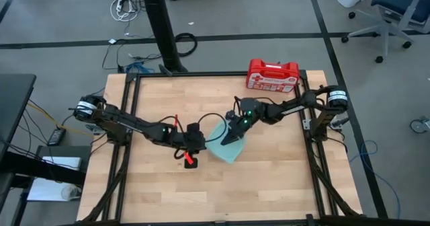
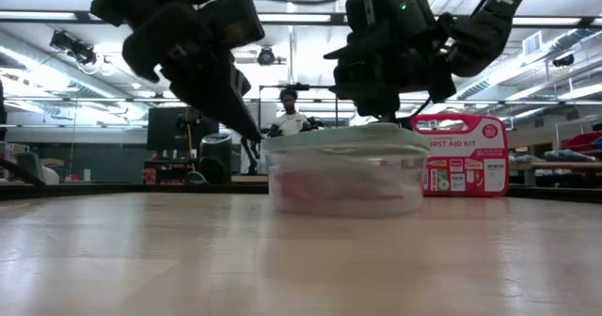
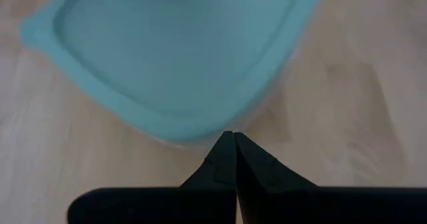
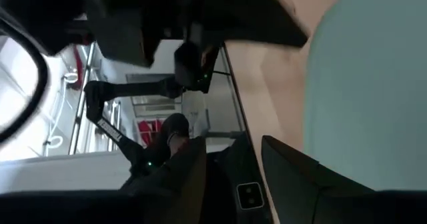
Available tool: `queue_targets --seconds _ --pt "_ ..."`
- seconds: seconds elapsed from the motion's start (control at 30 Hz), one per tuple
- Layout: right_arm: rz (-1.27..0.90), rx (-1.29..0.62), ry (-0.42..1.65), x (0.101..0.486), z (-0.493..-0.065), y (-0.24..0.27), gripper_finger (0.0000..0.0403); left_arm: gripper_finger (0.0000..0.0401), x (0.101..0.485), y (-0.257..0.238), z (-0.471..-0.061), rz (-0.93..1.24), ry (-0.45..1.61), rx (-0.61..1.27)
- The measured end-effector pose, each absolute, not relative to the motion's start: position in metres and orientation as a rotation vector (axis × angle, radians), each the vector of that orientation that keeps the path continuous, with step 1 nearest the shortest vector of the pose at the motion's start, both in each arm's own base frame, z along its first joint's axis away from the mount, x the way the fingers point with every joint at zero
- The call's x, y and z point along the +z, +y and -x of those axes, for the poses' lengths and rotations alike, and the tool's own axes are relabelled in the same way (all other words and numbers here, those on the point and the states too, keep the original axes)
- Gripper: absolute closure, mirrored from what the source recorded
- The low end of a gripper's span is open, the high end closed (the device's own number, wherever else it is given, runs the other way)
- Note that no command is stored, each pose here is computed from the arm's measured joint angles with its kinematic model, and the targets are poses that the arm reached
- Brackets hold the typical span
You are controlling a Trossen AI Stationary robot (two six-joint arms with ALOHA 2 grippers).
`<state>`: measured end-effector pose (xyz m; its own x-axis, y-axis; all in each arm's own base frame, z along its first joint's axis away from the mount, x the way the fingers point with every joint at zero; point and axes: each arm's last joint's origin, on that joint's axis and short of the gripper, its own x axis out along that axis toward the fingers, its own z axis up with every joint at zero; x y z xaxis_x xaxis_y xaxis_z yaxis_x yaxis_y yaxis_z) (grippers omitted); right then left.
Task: Roll bandage
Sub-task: Close the transparent food container lid
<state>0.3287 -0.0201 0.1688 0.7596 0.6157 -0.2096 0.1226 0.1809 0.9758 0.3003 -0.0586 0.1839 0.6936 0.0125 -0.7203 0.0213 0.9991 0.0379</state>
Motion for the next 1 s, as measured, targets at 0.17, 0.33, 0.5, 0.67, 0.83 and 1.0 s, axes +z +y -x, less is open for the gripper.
queue_targets --seconds 0.17,0.33,0.5,0.67,0.83,1.0 --pt "-1.321 0.416 0.64 0.169 -0.325 -0.041 0.0254 0.0401 0.187 -0.064 -0.303 -0.025 0.755 -0.012" --pt "-1.265 0.586 0.465 0.193 -0.328 -0.043 0.0254 0.0401 0.197 -0.069 -0.306 -0.025 0.71 -0.032" --pt "-1.332 0.719 0.4 0.212 -0.33 -0.014 0.0254 0.0401 0.21 -0.071 -0.313 -0.079 0.666 -0.05" --pt "-1.425 0.672 0.516 0.203 -0.332 0.024 0.0254 0.0401 0.214 -0.057 -0.32 -0.113 0.653 -0.031" --pt "-1.431 0.652 0.488 0.203 -0.332 0.048 0.0254 0.0401 0.205 -0.037 -0.33 -0.07 0.691 -0.023" --pt "-1.439 0.559 0.481 0.197 -0.332 0.057 0.0254 0.0401 0.197 -0.02 -0.339 -0.096 0.717 -0.005"
